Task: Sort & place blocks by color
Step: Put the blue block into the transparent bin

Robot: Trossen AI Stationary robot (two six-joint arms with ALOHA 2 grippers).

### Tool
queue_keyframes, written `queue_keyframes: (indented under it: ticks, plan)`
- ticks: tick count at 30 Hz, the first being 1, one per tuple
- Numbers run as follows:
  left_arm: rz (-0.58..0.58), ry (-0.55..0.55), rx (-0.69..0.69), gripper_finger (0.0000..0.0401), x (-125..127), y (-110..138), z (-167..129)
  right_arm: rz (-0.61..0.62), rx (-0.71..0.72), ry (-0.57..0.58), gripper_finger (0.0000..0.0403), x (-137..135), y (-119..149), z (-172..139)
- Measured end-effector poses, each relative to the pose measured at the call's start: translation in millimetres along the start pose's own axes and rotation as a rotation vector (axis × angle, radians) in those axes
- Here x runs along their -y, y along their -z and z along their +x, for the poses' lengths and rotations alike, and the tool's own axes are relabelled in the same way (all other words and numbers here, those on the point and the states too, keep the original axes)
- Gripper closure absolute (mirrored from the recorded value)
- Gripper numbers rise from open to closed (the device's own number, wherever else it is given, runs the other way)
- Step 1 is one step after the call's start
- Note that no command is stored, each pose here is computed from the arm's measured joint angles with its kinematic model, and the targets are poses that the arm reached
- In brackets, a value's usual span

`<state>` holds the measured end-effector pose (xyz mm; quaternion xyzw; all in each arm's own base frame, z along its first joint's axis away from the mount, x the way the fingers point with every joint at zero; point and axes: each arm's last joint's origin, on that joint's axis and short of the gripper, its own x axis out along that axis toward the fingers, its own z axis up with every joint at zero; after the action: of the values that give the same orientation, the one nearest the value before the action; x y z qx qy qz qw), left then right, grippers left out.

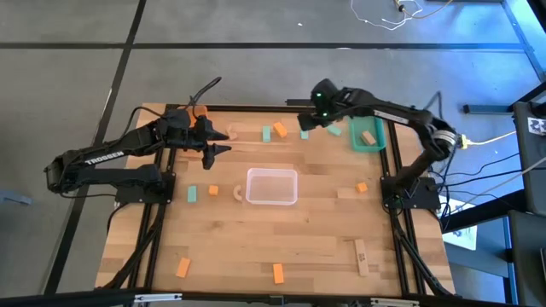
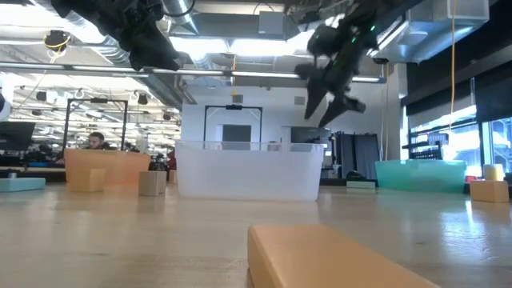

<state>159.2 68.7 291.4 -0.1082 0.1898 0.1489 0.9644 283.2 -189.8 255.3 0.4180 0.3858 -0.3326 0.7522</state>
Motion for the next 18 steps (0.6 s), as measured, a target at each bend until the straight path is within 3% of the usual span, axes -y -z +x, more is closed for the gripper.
queue_keyframes:
  ticks: [6, 18]
  plan:
    - [0.000, 0.000, 0.000, 0.0218, 0.0, 0.0, 0.0, 0.036, -0.091, 0.069, 0.0205, 7.7, 1.5, 42.7]
    - [0.000, 0.000, 0.000, 0.0218, 0.1, 0.0, 0.0, 0.029, -0.036, 0.187, 0.0205, 15.7, -1.7, 86.2]
